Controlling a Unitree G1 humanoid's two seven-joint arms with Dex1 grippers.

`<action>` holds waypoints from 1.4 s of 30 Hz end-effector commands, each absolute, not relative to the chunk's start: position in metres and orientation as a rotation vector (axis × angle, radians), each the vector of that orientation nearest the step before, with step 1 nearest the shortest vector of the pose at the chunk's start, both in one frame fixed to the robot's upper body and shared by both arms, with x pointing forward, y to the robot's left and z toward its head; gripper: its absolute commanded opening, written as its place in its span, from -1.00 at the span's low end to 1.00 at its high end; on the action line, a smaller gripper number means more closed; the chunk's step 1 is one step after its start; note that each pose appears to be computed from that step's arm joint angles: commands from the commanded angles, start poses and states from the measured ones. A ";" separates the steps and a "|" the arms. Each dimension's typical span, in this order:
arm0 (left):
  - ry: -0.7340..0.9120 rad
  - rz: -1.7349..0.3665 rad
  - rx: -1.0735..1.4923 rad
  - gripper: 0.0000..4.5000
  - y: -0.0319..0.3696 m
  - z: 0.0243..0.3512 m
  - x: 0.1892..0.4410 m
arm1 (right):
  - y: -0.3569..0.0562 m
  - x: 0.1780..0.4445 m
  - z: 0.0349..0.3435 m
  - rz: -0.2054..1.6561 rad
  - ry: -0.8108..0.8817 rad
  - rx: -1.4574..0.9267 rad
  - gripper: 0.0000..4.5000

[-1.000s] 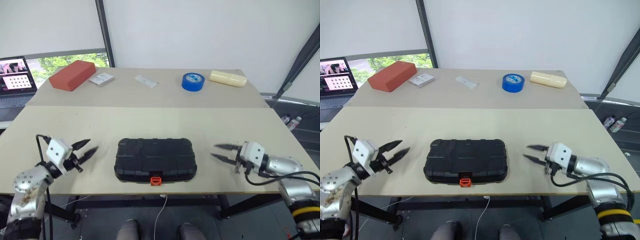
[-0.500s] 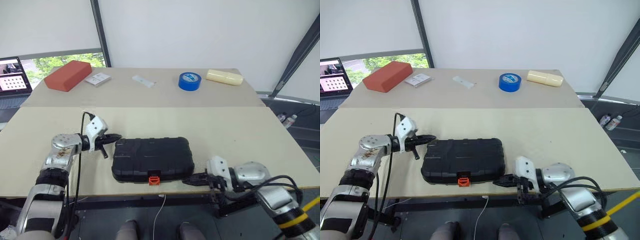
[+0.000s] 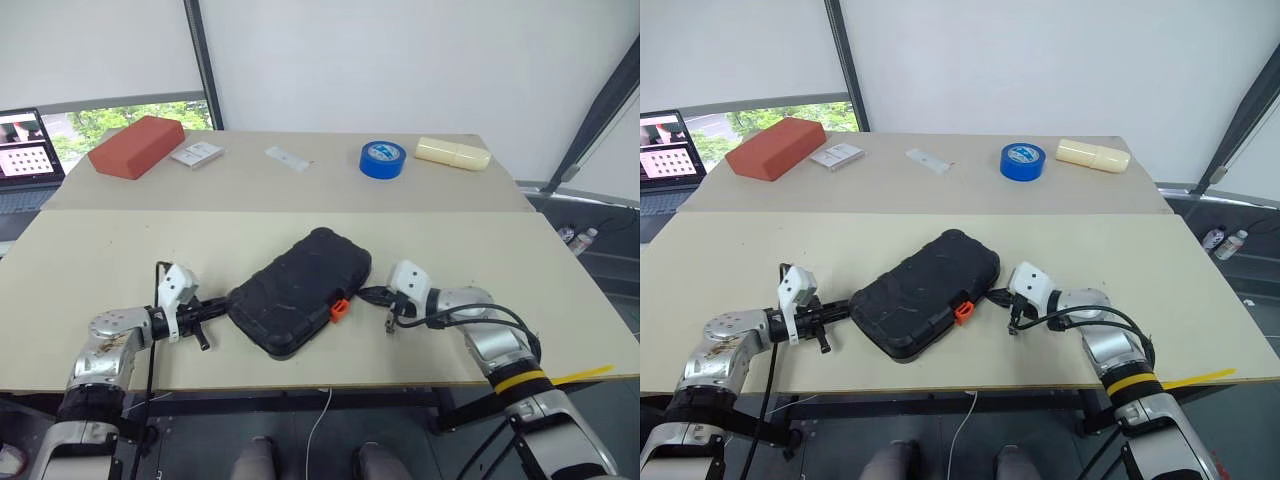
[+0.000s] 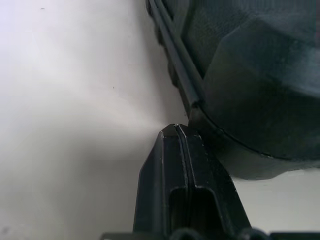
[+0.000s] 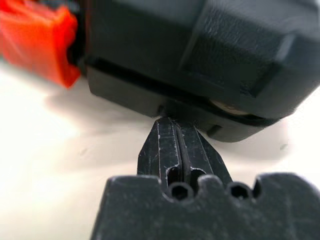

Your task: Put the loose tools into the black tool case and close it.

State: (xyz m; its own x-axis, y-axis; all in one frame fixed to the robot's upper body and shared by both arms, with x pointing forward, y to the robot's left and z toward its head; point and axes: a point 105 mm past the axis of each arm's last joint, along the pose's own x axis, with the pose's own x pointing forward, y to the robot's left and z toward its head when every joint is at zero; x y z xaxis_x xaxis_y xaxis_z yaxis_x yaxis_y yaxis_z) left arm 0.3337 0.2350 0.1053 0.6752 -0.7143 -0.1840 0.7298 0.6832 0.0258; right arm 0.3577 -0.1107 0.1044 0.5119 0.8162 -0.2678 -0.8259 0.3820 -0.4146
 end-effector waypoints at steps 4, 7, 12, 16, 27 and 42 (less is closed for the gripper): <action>0.026 -1.134 0.086 -0.98 0.184 0.190 0.315 | -0.125 0.328 0.114 1.146 -0.012 -0.451 -1.00; 0.034 -1.190 0.120 -0.98 0.145 0.193 0.324 | -0.125 0.316 0.105 1.159 0.037 -0.404 -1.00; 0.149 -1.169 0.185 -0.98 0.096 0.159 0.347 | -0.112 0.303 0.095 1.175 0.064 -0.370 -1.00; 0.402 -1.120 0.348 -0.98 0.090 0.096 0.347 | -0.098 0.298 0.095 1.176 0.060 -0.349 -1.00; 0.459 -1.091 0.318 -0.98 0.092 0.075 0.334 | -0.082 0.302 0.096 1.163 0.083 -0.330 -1.00; 0.433 -1.088 0.317 -0.98 0.090 0.082 0.339 | -0.063 0.320 0.105 1.163 0.054 -0.294 -1.00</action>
State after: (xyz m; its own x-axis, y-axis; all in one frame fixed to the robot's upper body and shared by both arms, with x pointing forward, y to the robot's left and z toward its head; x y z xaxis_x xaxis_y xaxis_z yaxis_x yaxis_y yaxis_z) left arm 0.3449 0.0790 0.1254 0.4233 -0.8335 -0.3551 0.9057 0.3993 0.1426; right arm 0.3142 -0.0711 0.0776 0.3904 0.8734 -0.2910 -0.9201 0.3589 -0.1572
